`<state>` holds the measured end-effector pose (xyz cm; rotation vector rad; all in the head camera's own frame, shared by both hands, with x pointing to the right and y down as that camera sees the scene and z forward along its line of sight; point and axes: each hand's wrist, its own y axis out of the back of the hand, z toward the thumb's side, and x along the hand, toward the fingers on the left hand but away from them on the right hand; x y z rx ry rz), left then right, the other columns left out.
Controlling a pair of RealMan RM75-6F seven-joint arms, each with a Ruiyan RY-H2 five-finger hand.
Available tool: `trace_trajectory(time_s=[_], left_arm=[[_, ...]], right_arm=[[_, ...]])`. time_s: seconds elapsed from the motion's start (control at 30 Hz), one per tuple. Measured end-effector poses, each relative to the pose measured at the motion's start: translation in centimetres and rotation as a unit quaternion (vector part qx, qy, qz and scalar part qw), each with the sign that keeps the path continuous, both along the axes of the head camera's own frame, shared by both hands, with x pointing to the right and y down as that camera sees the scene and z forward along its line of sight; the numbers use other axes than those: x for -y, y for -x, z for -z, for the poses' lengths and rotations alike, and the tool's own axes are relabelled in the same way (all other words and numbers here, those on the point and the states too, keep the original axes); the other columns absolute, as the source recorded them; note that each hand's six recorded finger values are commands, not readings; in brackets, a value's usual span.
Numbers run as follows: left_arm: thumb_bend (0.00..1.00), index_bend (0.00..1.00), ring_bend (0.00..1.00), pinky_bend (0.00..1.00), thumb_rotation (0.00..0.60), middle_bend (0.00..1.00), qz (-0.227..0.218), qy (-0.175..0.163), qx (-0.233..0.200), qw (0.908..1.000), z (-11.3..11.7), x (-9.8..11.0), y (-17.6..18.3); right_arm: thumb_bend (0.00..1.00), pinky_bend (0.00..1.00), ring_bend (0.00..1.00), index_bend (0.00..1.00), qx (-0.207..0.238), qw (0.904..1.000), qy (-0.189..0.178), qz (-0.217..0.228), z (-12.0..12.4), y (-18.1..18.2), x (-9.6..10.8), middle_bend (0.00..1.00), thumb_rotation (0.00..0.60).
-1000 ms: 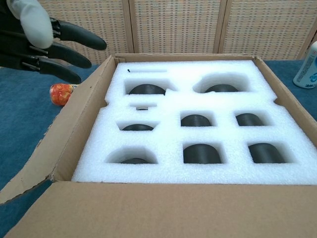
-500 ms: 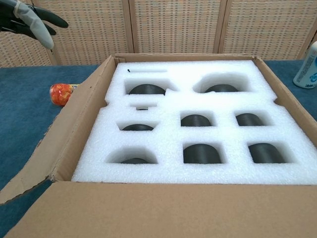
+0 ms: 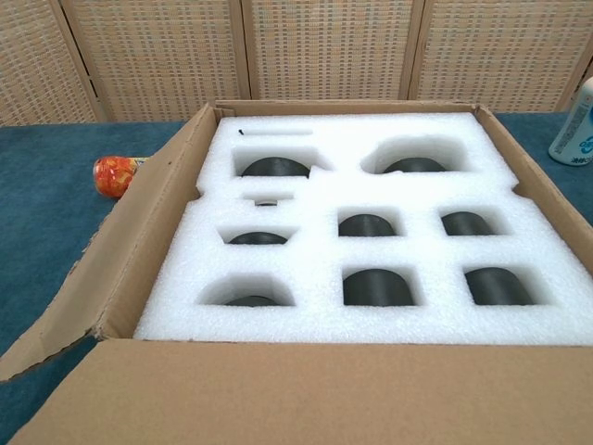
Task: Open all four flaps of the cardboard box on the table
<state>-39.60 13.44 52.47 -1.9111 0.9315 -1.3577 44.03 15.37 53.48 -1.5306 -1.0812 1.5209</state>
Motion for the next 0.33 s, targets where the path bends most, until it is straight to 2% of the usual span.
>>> trace_trajectory(time_s=[0.17, 0.33], left_arm=[[0.21, 0.31, 0.0, 0.0, 0.355, 0.0, 0.046, -0.034, 0.05, 0.9971, -0.1, -1.7, 2.6], [0.21, 0.31, 0.0, 0.0, 0.366, 0.0, 0.077, -0.043, 0.085, 0.9925, -0.5, -3.2, 4.1]], right_arm=[[0.85, 0.0, 0.0, 0.06, -0.001, 1.0, 0.004, -0.002, -0.4, -0.1, -0.2, 0.04, 0.6], [0.85, 0.0, 0.0, 0.06, -0.001, 1.0, 0.007, -0.007, -0.7, -0.4, -0.5, 0.04, 0.6]])
